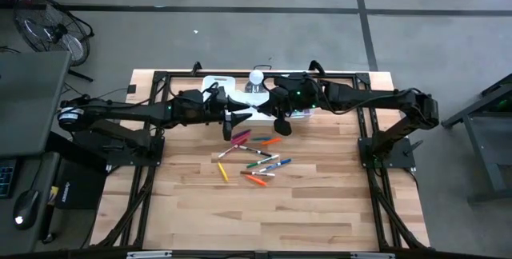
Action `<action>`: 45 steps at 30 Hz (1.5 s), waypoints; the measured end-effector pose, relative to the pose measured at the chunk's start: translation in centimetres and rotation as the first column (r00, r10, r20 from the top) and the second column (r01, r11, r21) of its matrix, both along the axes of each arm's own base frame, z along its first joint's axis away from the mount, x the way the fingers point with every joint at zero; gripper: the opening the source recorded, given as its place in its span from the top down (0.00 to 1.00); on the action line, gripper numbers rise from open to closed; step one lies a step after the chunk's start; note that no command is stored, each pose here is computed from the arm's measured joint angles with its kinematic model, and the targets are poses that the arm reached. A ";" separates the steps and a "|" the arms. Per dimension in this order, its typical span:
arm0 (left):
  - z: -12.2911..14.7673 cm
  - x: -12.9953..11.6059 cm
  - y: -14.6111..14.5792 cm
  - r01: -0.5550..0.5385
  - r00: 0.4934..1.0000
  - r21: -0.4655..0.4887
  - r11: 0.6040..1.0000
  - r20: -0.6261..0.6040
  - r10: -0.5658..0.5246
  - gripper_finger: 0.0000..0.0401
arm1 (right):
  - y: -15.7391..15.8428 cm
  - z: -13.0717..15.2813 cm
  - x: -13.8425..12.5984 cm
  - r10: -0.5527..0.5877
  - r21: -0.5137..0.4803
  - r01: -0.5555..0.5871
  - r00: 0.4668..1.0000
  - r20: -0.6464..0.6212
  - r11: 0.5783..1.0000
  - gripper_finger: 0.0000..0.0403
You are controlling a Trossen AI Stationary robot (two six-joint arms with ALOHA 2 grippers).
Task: Pick & Place Markers
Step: Put the violet marker pen into the left white bin
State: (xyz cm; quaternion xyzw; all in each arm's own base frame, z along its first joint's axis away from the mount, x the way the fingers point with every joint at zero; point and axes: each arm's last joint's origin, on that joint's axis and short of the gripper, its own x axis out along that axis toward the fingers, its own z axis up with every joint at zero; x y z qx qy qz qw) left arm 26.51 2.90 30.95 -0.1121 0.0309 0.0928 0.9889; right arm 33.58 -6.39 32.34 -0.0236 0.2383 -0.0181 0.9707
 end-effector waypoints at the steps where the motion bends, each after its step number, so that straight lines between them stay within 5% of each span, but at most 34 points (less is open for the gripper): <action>1: 0.0 0.1 0.0 0.000 1.000 0.007 1.000 0.007 0.000 0.60 | 0.0 0.0 0.0 0.000 0.001 0.000 1.000 0.001 1.000 0.97; 24: -0.9 1.0 0.3 -0.070 0.997 0.017 0.997 -0.018 0.070 0.60 | 0.1 0.0 0.0 0.026 0.032 -0.026 1.000 0.005 0.999 1.00; 31: -2.1 0.7 0.3 -0.076 0.987 -0.021 0.997 -0.144 0.073 0.60 | 0.2 -0.4 -0.2 0.018 0.037 -0.017 0.999 -0.037 0.999 1.00; 38: -3.5 -2.3 0.5 -0.236 0.898 -0.146 0.961 -0.411 0.158 0.60 | 0.3 -1.9 -1.2 0.001 0.077 0.017 0.975 -0.223 0.997 1.00; 45: -4.8 -5.3 0.0 -0.427 0.775 -0.322 0.845 -0.612 0.158 0.60 | 0.4 -2.9 -2.2 -0.026 0.113 0.071 0.931 -0.364 0.991 1.00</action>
